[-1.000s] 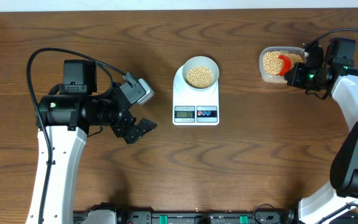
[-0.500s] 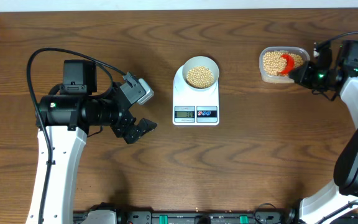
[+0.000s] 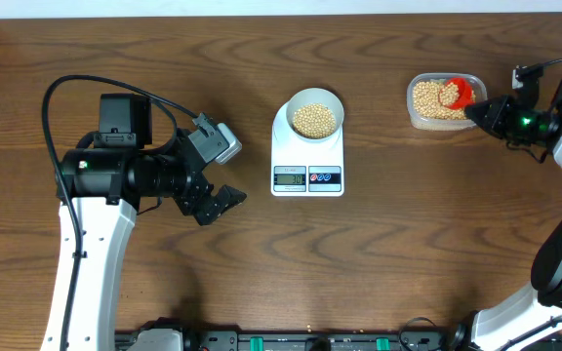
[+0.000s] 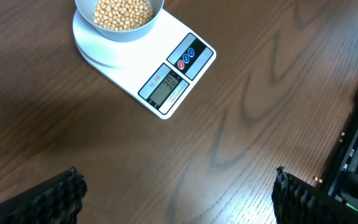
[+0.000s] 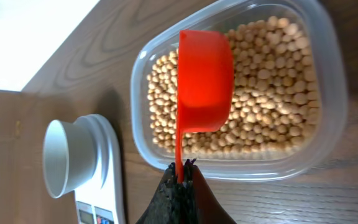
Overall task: Scoop item into bowl and weigh 50g on scale
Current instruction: 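Lift the refilled scoop and carry it left over the white bowl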
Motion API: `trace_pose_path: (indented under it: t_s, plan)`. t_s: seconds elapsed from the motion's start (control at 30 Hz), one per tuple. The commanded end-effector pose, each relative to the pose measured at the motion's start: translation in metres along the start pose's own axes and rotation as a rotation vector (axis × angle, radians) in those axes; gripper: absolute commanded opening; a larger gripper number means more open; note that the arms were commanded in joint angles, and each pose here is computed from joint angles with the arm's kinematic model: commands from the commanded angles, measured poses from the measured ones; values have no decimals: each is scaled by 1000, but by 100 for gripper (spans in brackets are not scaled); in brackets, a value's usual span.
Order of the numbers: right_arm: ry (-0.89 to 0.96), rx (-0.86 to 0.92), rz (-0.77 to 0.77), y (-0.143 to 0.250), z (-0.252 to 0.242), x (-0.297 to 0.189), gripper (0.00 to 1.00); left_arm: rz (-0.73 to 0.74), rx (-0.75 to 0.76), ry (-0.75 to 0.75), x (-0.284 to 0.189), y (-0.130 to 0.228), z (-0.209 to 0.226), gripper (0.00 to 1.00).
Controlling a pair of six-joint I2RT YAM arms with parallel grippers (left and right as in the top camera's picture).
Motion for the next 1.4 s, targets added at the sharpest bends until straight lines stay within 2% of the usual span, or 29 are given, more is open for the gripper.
trace_pose_path:
  t_s: [0.0,0.93,1.37]
  plan:
    - [-55,33,24,5,2,1,1,-17,3,-4,-4,-5,1,98]
    - [-234,43,86,14,33,0,1,-17,3,-4,-4,-5,1,98]
    - [-389,-115,144,31,104,35,1,-17,3,-4,-4,-5,1,98]
Point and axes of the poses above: each gripper's point midway between its finger pads, its own x axis out along the fingers, its own z axis along the line the jaws close on, y = z × x, the point moved 2 cm from there along -x, back along the fingers, and after that the axes turned 8 degrees about x, right-handed, at the moved point
